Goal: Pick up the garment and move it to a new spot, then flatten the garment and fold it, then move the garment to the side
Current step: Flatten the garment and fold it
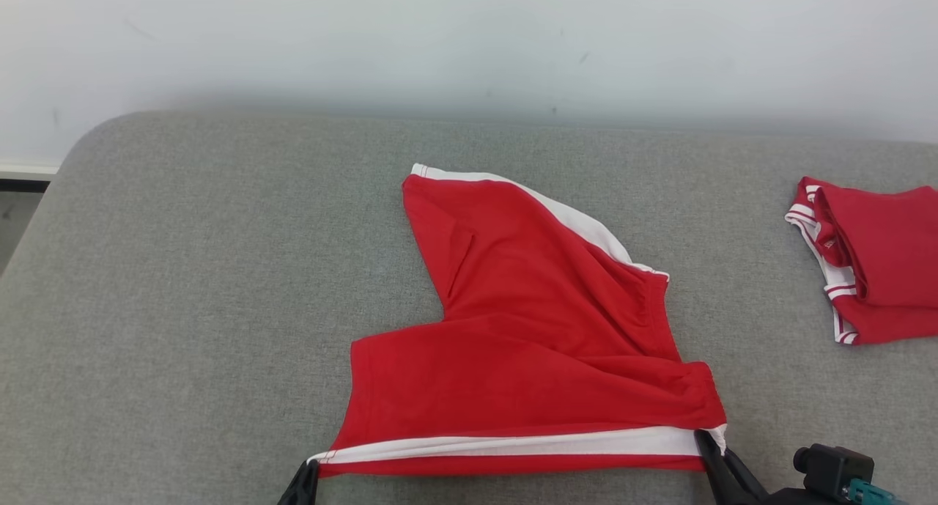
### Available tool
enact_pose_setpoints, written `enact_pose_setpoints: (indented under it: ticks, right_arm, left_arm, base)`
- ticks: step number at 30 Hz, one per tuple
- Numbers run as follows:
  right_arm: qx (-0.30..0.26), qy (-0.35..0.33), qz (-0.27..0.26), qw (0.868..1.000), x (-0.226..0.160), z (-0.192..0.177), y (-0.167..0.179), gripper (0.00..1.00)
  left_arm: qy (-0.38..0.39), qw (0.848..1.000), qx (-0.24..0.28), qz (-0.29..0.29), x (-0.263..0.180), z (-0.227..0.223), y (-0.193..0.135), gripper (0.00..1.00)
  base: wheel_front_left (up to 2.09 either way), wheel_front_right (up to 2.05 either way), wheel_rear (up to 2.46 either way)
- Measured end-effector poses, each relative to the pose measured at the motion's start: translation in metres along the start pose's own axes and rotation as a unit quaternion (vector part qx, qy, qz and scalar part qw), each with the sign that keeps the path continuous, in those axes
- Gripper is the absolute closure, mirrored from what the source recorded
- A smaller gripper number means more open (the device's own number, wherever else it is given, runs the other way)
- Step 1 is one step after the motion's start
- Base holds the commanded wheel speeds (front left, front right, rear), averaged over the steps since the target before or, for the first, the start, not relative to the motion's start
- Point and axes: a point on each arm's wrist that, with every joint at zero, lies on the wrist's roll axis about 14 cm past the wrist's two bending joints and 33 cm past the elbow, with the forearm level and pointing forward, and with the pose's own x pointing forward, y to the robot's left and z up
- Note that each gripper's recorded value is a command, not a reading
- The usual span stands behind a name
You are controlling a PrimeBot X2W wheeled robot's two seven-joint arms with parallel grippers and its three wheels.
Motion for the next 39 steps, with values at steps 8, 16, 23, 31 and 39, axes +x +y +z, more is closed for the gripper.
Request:
enact_pose_setpoints:
  ticks: [8,16,23,31,39]
  right_arm:
    - [-0.005,-0.007,-0.008,1.000,-0.009,0.010,0.002,1.00]
    - [-0.021,-0.032,0.008,0.999,-0.001,0.037,0.013,1.00]
    - [-0.064,-0.095,0.051,0.992,0.036,0.119,0.039,1.00]
    - [-0.101,-0.154,0.082,0.979,0.090,0.223,0.070,1.00]
    - [-0.118,-0.171,0.085,0.975,0.146,0.293,0.094,1.00]
  left_arm:
    - [-0.009,1.000,-0.002,-0.003,-0.001,0.000,-0.002,1.00]
    - [-0.053,0.997,0.031,-0.037,0.019,0.034,-0.006,1.00]
    - [-0.134,0.976,0.131,-0.110,0.072,0.133,-0.023,1.00]
    - [-0.197,0.952,0.185,-0.146,0.131,0.249,-0.044,1.00]
    - [-0.203,0.943,0.212,-0.155,0.191,0.304,-0.057,1.00]
  base:
    - [0.00,0.00,0.00]
    - [0.00,0.00,0.00]
    - [0.00,0.00,0.00]
    - [0.00,0.00,0.00]
    - [0.00,0.00,0.00]
